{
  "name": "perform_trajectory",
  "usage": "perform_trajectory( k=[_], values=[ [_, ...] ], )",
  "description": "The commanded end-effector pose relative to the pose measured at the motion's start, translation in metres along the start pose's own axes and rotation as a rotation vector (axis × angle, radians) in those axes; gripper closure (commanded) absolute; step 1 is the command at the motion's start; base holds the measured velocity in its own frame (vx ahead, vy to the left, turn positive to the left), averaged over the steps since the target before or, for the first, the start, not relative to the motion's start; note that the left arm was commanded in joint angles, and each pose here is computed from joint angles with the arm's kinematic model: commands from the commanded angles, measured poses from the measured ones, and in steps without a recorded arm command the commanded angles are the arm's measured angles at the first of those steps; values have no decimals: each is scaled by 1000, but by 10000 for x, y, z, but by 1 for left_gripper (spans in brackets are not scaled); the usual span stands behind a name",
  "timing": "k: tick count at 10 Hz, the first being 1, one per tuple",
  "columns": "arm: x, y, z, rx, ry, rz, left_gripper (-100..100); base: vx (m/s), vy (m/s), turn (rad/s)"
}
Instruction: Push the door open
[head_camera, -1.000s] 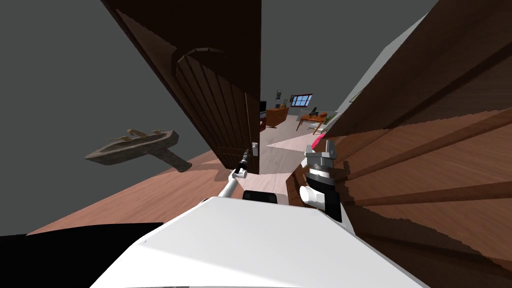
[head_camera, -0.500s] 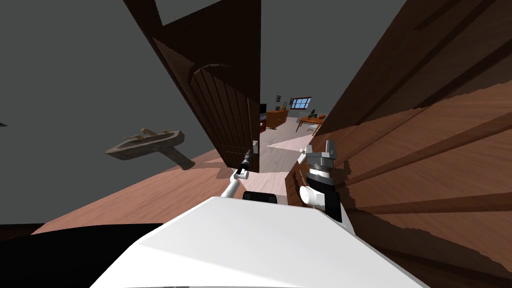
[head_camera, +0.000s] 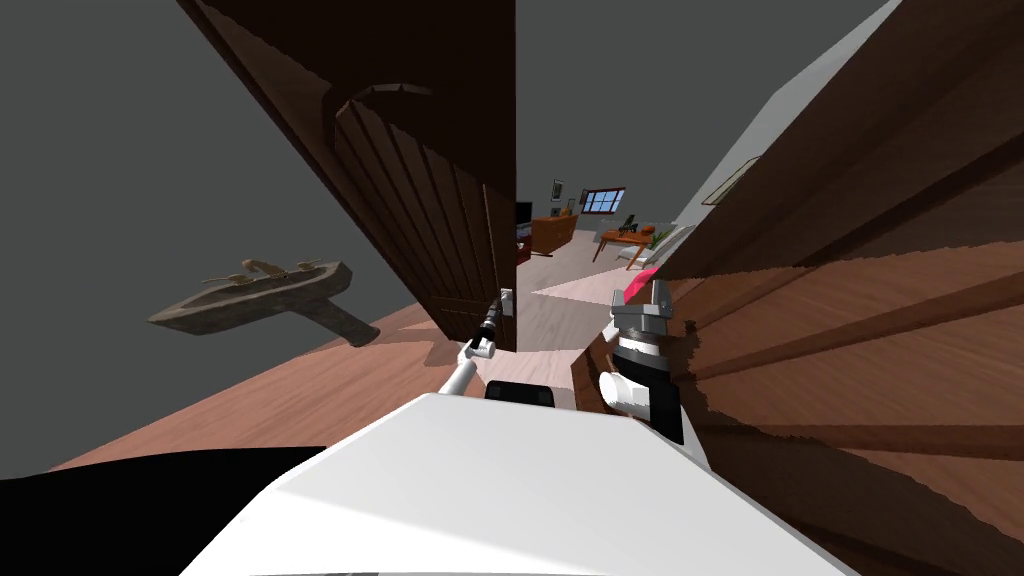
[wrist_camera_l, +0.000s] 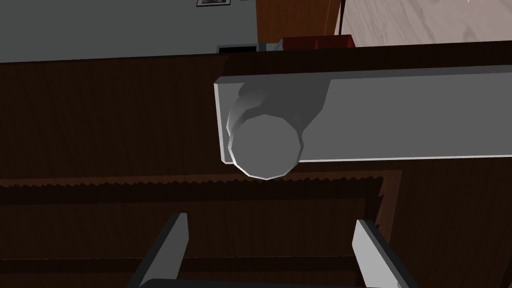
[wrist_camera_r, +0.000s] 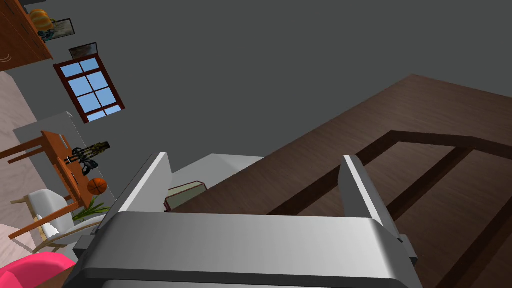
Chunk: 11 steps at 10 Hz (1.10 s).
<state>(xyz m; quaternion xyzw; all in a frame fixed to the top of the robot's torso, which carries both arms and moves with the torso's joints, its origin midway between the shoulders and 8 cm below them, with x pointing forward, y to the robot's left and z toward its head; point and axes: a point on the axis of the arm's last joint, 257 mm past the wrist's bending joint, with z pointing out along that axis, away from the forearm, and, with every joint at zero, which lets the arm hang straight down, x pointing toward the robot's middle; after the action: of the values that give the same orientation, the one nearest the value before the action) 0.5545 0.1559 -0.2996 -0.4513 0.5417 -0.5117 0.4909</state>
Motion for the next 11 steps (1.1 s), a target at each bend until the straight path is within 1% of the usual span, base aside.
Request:
perform_trajectory(
  k=[1,3,4,5,10,11],
  values=[
    [45,-12,3,5,-2,-8,-100,234,-35,-23],
    [198,-41,9,10,-2,-41,-100,207,-32,-21],
    [152,-31,3,9,-2,-31,-100,92,-10,-1],
    [152,-31,3,9,-2,-31,100,-12,0,4],
    [152,-31,3,9,-2,-31,100,-18,3,-1],
    [83,0,33,5,-9,-19,100,43,11,51]
  ],
)
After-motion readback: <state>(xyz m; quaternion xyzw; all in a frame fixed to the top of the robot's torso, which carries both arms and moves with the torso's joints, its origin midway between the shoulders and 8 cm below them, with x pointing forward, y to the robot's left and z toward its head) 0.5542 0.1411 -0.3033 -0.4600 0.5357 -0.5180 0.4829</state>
